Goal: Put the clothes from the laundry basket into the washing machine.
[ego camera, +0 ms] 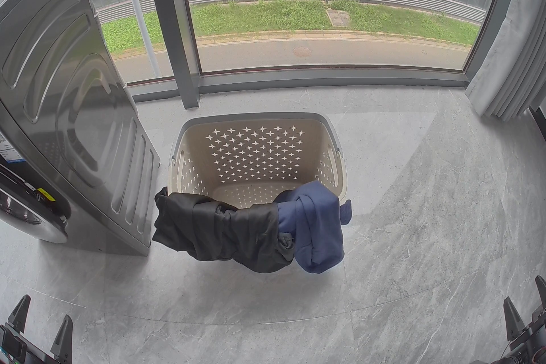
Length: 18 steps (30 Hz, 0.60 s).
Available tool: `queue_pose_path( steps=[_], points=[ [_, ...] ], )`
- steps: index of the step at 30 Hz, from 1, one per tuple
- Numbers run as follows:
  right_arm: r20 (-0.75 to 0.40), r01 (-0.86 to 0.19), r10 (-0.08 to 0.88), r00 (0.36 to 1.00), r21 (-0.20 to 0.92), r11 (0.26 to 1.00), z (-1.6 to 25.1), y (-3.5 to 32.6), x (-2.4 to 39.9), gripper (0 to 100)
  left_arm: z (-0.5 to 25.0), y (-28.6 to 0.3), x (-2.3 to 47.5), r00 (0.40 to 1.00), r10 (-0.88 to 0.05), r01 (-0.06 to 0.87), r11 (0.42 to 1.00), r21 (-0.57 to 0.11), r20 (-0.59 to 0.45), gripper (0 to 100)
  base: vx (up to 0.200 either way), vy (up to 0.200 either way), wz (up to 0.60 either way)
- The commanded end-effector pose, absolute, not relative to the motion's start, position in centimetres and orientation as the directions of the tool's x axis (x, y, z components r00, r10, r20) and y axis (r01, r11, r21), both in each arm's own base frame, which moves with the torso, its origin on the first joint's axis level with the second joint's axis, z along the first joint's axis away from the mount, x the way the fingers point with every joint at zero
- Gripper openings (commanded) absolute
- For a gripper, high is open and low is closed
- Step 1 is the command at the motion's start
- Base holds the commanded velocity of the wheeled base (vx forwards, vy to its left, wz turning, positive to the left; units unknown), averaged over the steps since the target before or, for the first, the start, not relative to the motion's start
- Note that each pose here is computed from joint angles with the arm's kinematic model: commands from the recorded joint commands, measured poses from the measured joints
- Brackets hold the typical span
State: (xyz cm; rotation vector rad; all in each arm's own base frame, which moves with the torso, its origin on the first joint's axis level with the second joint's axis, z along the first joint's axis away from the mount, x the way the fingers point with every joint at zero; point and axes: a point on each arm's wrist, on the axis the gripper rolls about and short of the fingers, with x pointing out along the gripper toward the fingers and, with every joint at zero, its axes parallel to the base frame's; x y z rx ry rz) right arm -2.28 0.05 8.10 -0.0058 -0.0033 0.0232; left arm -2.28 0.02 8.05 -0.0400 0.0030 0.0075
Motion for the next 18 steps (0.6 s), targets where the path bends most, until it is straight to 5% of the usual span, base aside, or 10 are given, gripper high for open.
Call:
queue_pose_path(
  steps=[1,18],
  points=[
    [0.003,-0.025,0.025,1.0,-0.008,1.0,7.58,0.05,-2.28,100,7.61,0.02,-2.27,1.0,0.008,-0.008,0.999,-0.04,-0.005,100,0.0,0.0,0.0],
    [0.003,-0.028,0.028,1.0,-0.009,1.0,7.58,0.06,-2.28,100,7.61,0.02,-2.27,1.0,0.008,-0.008,0.999,-0.041,-0.005,100,0.0,0.188,0.0]
  ],
)
